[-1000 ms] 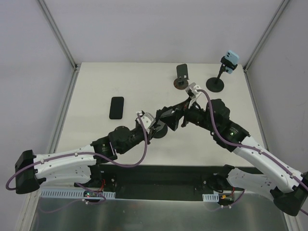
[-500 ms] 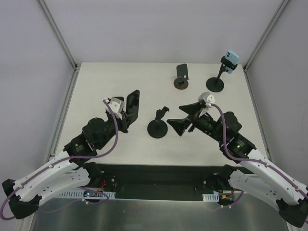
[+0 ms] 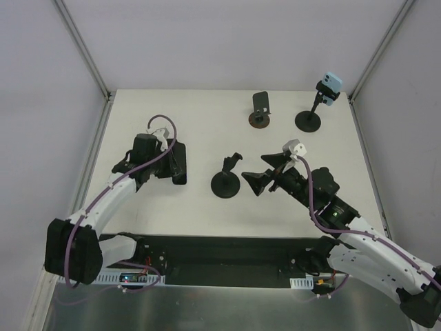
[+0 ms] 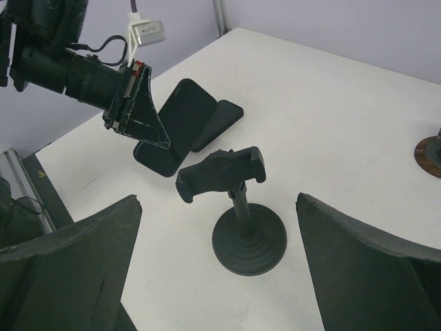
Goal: Remove the phone from the phone stand
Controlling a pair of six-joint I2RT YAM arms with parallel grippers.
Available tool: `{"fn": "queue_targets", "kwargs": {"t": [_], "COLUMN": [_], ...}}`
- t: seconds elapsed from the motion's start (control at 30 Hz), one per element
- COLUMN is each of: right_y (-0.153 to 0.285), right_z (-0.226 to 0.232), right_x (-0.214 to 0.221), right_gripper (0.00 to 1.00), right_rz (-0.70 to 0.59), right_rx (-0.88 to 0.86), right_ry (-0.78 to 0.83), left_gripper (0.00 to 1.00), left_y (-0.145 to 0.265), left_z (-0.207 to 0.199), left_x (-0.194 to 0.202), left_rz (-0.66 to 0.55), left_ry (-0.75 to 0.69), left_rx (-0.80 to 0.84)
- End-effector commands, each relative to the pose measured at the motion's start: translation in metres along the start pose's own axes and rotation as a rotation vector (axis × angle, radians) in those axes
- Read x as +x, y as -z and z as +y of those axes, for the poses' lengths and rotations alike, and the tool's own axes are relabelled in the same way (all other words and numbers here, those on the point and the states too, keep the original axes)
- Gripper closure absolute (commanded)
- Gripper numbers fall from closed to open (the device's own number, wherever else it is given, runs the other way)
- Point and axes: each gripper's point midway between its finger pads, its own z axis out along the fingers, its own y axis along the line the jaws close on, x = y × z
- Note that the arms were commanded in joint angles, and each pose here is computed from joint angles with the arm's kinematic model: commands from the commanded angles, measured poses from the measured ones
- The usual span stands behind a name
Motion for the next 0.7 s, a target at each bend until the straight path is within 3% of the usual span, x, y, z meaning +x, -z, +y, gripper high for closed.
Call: {"fn": "queue_targets", "kwargs": {"t": [0.0,0.37,0.67], "right_y": [-0.004,-0.001,-0.004], "right_z": [-0.006,-0.019,-0.018], "right_x": [-0.012,-0.006,-0.001], "right_gripper": [0.04,0.04,0.04], "right_rz": [-0.071,-0.075,-0.054], "right_rx": [0.025,0.088,0.076], "right_ry": [0.03,0.049,0.056], "left_gripper": [1.0,1.0,1.0], "left_y": [-0.006,-0.084,-0.112], "left_z": [-0.034,-0.012,0.01], "left_x": [-0.042,-0.064,-0.058], "left_rz": [-0.007,0.121,0.181], "left_ry": [0.051,0.117,0.167], "left_rx": [0.168,0.163,0.141]}}
